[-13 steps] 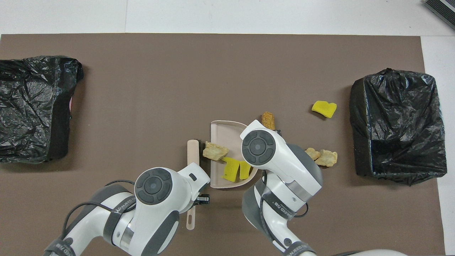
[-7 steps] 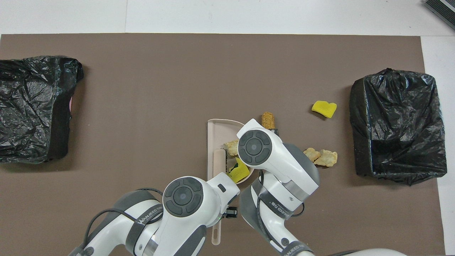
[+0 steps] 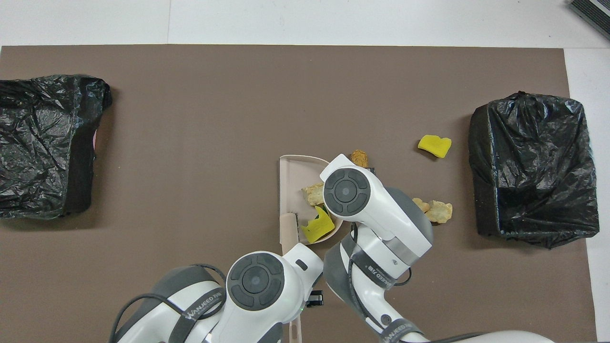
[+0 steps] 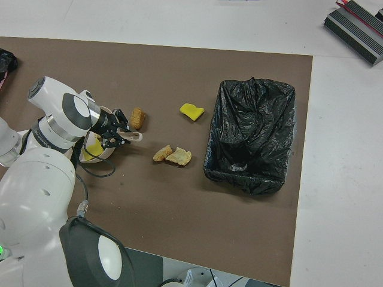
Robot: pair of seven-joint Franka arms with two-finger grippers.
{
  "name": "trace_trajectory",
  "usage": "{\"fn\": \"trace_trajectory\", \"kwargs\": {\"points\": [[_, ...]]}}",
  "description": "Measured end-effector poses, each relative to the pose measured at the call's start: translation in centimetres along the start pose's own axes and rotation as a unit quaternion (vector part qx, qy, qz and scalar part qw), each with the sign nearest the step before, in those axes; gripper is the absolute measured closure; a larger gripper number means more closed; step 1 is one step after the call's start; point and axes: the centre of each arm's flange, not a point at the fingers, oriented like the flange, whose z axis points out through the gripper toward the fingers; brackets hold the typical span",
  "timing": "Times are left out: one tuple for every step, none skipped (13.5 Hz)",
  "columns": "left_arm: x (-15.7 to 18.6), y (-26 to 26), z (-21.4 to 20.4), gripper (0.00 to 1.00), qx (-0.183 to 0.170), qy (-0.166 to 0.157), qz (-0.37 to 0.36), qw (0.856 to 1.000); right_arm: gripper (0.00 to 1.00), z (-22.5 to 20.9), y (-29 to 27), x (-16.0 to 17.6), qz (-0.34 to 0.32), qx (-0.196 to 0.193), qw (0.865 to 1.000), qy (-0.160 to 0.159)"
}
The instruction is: Sweep and dump trash in bin
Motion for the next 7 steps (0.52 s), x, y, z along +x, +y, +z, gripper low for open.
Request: {"fn": "trace_trajectory", "kwargs": {"points": [[-1.1, 0.1, 0.5, 0.74, 0.005, -0.001, -0.009, 1.0, 0.69, -0.4, 0.6, -1.6, -0.01, 0.002, 1.0, -0.001], [-2.2, 0.2, 0.9, 0.74, 0.01, -0.002, -0.018, 1.0, 0.69, -0.8, 1.1, -3.4, -0.021, 0.005, 1.0, -0.002], [-3.0, 0.2, 1.3, 0.74, 0.014, -0.002, -0.023, 1.0, 0.69, -1.2, 1.5, -5.2, -0.033, 0.009, 0.999, -0.004], [-3.6, 0.0, 1.7, 0.74, 0.019, -0.002, -0.024, 1.0, 0.69, -1.7, 1.8, -7.0, -0.045, 0.014, 0.999, -0.006], [-4.3, 0.0, 2.4, 0.74, 0.023, -0.002, -0.023, 0.999, 0.69, -2.3, 2.2, -8.9, -0.056, 0.02, 0.998, -0.008], [-5.0, 0.2, 3.3, 0.74, 0.025, 0.001, -0.023, 0.999, 0.69, -3.0, 2.6, -10.7, -0.065, 0.025, 0.998, -0.009], [-5.8, 0.3, 4.4, 0.74, 0.024, 0.007, -0.025, 0.999, 0.69, -3.6, 3.0, -12.5, -0.074, 0.028, 0.997, -0.01]]}}
